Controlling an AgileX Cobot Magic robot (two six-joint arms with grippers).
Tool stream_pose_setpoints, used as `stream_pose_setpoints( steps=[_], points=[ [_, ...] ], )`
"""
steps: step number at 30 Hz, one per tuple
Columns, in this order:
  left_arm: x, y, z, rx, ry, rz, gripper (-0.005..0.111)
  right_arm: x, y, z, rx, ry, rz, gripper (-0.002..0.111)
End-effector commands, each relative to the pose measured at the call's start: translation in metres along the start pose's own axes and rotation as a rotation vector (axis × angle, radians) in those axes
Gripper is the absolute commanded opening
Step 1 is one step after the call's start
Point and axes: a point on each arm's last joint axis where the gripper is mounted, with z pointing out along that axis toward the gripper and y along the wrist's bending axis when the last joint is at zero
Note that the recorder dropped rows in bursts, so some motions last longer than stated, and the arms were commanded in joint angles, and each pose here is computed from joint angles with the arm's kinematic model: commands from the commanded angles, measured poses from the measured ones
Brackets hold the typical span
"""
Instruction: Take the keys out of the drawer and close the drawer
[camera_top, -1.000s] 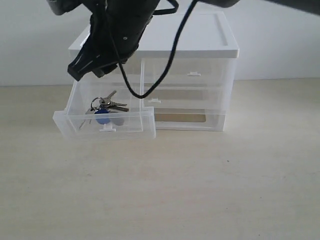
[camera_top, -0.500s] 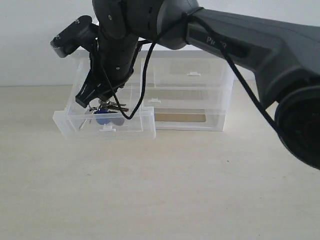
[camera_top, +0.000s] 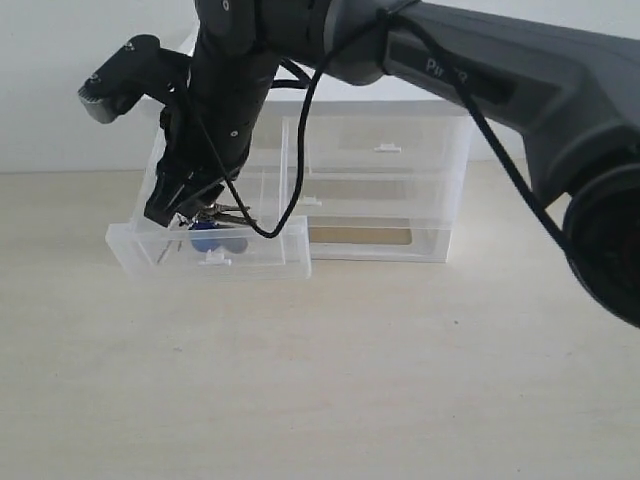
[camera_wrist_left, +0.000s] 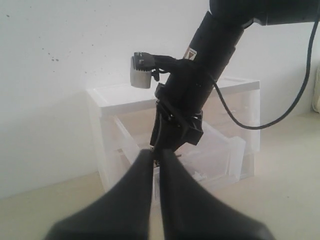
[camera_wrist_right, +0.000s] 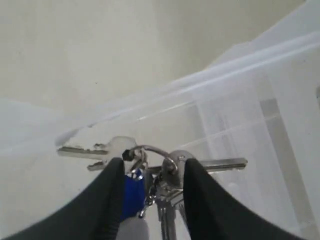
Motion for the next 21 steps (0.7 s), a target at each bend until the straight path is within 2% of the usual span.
stream_pose_setpoints(
  steps=[1,5,7,11,16,21],
  points=[
    [0.002,0.000,0.001,0.005,0.008,-0.021,0.004,0.005,-0.006,0.015,0.042,0.017,-0.031,0.035],
    [0.002,0.000,0.001,0.005,0.008,-0.021,0.004,0.004,-0.010,0.027,0.079,-0.007,-0.040,0.035],
    [0.002,0.000,0.001,0.005,0.008,-0.021,0.004,0.006,-0.011,0.031,0.086,0.004,-0.047,0.031],
    [0.002,0.000,0.001,0.005,0.008,-0.021,0.004,0.008,-0.012,0.032,0.102,0.024,-0.080,0.000],
    [0.002,0.000,0.001,0.005,0.008,-0.021,0.004,0.011,-0.019,0.030,0.180,0.060,-0.075,0.000],
    [0.002,0.000,0.001,0.005,0.008,-0.021,0.004,0.013,-0.032,0.020,0.328,0.103,-0.051,0.000]
  ],
)
